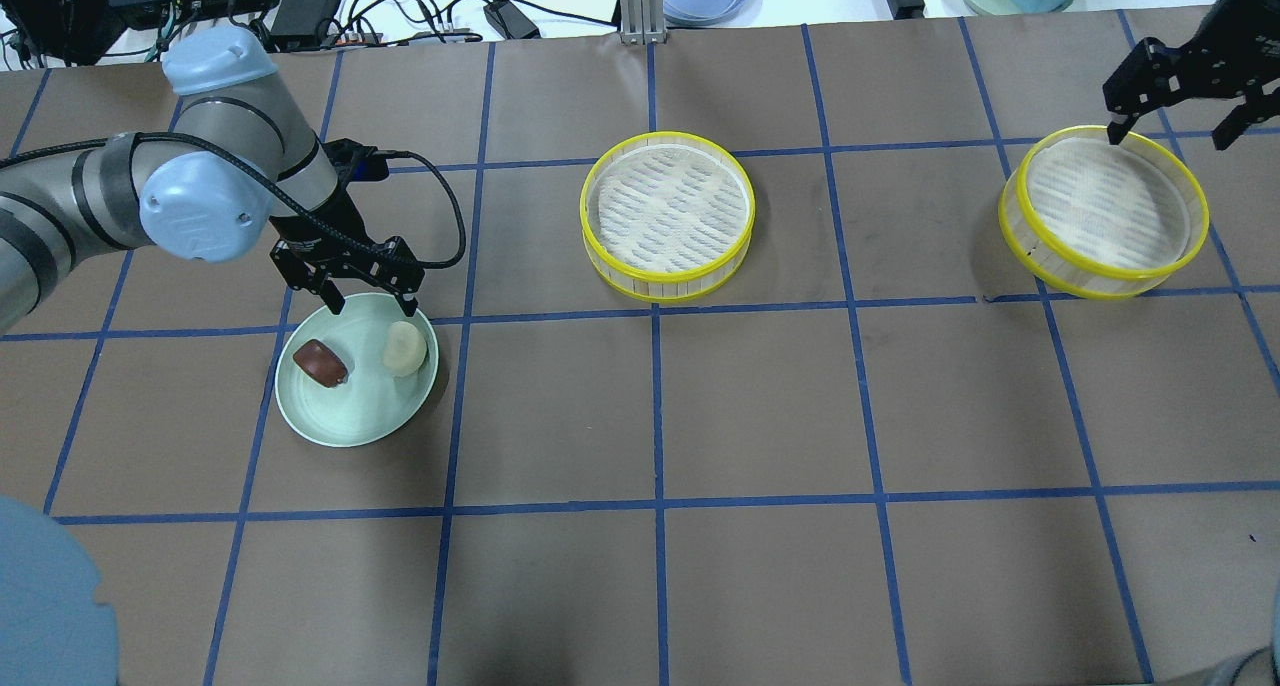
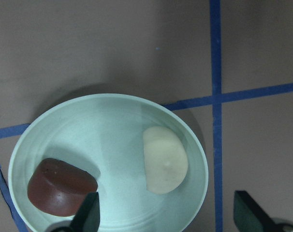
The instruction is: Stack buns with steamer
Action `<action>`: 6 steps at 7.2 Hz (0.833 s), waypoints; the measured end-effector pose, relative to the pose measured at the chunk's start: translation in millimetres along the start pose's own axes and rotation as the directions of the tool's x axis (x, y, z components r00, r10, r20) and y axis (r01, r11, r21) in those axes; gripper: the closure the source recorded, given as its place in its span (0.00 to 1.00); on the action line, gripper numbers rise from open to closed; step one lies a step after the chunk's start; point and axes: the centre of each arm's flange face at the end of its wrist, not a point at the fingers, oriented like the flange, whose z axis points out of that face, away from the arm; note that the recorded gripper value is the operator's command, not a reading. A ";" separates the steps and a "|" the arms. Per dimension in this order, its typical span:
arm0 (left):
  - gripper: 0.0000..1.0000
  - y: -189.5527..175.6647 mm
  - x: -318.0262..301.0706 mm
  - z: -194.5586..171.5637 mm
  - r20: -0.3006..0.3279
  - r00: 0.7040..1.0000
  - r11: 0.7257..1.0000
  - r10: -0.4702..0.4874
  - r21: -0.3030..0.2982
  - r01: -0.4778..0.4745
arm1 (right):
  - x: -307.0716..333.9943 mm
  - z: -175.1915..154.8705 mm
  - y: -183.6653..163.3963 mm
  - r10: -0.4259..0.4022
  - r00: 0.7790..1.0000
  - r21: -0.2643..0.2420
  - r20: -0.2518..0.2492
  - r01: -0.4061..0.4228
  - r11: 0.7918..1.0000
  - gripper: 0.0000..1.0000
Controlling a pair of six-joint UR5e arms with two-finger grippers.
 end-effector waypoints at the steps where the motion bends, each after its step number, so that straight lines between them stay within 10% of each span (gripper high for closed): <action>1: 0.22 -6.1 -2.2 15.1 -0.007 1.000 1.000 -0.001 -0.025 0.001 | 32.9 25.6 -17.1 -0.015 1.000 0.029 -0.015 0.016 0.999 0.00; 3: 0.47 -10.2 -4.5 37.5 -0.014 1.000 0.998 0.000 -0.069 -0.001 | 71.6 66.1 -37.3 -0.055 0.998 0.056 -0.043 0.058 0.997 0.00; 4: 0.99 -10.1 -4.9 47.1 -0.018 1.000 0.996 0.000 -0.090 -0.001 | 85.1 85.7 -45.0 -0.097 0.994 0.064 -0.053 0.100 0.993 0.00; 6: 1.00 -13.9 -6.4 55.7 -0.022 1.000 0.994 -0.008 -0.106 0.006 | 103.8 120.8 -55.1 -0.146 0.988 0.065 -0.055 0.149 0.987 0.01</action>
